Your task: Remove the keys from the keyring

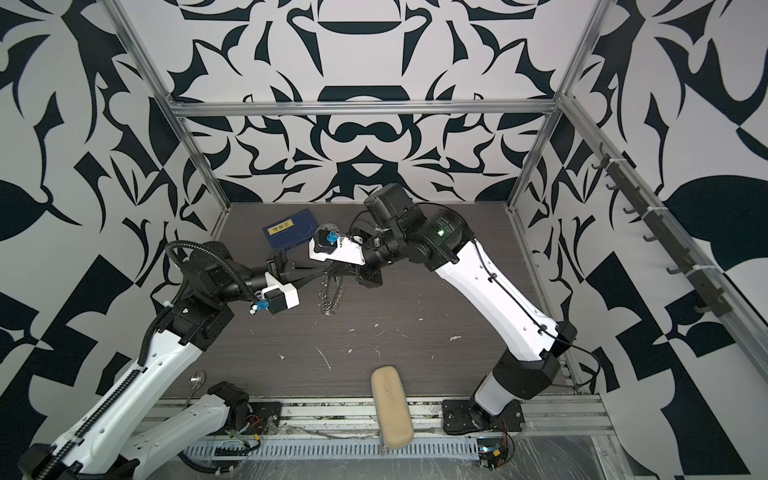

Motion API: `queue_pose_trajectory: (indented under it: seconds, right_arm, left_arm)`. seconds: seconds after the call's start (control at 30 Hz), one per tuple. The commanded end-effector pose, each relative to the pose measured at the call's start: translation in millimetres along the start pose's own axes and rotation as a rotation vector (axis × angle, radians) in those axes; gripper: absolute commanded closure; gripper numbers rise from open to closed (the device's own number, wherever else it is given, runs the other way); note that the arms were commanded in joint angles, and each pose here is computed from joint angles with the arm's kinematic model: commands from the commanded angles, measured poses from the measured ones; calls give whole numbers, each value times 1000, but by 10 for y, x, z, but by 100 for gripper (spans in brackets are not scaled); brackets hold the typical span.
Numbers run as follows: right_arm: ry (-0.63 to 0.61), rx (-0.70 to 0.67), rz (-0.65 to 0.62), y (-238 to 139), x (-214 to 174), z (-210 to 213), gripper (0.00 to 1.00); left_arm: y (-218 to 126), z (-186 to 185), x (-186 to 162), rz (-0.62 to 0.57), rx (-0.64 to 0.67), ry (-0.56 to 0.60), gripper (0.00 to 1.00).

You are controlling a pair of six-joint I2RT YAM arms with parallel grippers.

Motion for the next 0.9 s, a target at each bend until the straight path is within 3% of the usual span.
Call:
queue_pose_trajectory:
  seconds: [0.0,0.1,0.23,0.37,0.87]
  right_arm:
    - [9,-36,-17,-130,124,-14,100]
    - [11,-42,-24,-148,150,-12,100]
    - [-12,-87,-31,-226,177,-37,73]
    - [-63,-157,-45,-344,193,-46,65]
    - [-111,-132,-12,-221,86,-56,69]
  left_arm:
    - [-11,87,56,3,15,33,100]
    - [-10,84,21,21,18,28,100]
    - [-7,78,44,4,15,12,100]
    - [-7,77,63,-14,19,-1,100]
    - [-6,95,148,-67,19,-22,100]
Point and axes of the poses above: each gripper's point midway between its finger pads, its own y axis out along the fingers, its own z axis along the line the jaws close on, x = y × z, the point moved 1 cm from there along -y, back along the fingers, and after that the axes turned 2 degrees about y, right-handed, at the moved point
